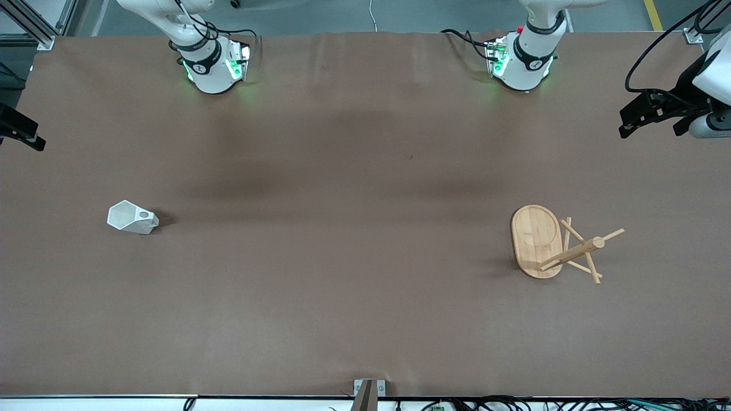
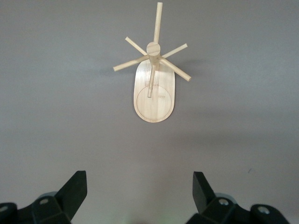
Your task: Hang cup on rack
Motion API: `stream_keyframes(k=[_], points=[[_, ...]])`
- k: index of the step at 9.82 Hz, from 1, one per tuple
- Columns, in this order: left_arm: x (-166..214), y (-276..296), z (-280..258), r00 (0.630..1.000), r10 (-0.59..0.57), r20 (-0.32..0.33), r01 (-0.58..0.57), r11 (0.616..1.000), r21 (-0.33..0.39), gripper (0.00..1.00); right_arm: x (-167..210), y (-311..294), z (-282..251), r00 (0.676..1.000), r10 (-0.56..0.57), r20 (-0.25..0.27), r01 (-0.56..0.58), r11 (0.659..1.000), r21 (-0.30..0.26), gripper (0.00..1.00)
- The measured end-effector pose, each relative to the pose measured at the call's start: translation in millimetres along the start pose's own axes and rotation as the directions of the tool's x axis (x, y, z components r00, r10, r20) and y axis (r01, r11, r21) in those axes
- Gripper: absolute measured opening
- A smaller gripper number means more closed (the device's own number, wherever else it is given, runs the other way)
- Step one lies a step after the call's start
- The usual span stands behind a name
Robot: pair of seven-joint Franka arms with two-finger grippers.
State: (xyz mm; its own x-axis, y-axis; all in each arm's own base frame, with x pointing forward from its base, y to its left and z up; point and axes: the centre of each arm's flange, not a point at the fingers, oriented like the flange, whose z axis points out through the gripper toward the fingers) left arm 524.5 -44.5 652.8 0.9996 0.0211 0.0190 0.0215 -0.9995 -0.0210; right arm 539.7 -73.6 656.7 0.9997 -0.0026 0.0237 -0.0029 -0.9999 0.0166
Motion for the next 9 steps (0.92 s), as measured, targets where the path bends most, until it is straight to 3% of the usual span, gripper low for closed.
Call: stream_keyframes(k=[9], points=[[0.3,-1.6,-3.0,1.000,-0.003,-0.004,0.003,1.000,-0.001,1.00,9.0,3.8,13.0,1.000,0.006,-0.007,-0.006,1.000,-0.003,0.96]])
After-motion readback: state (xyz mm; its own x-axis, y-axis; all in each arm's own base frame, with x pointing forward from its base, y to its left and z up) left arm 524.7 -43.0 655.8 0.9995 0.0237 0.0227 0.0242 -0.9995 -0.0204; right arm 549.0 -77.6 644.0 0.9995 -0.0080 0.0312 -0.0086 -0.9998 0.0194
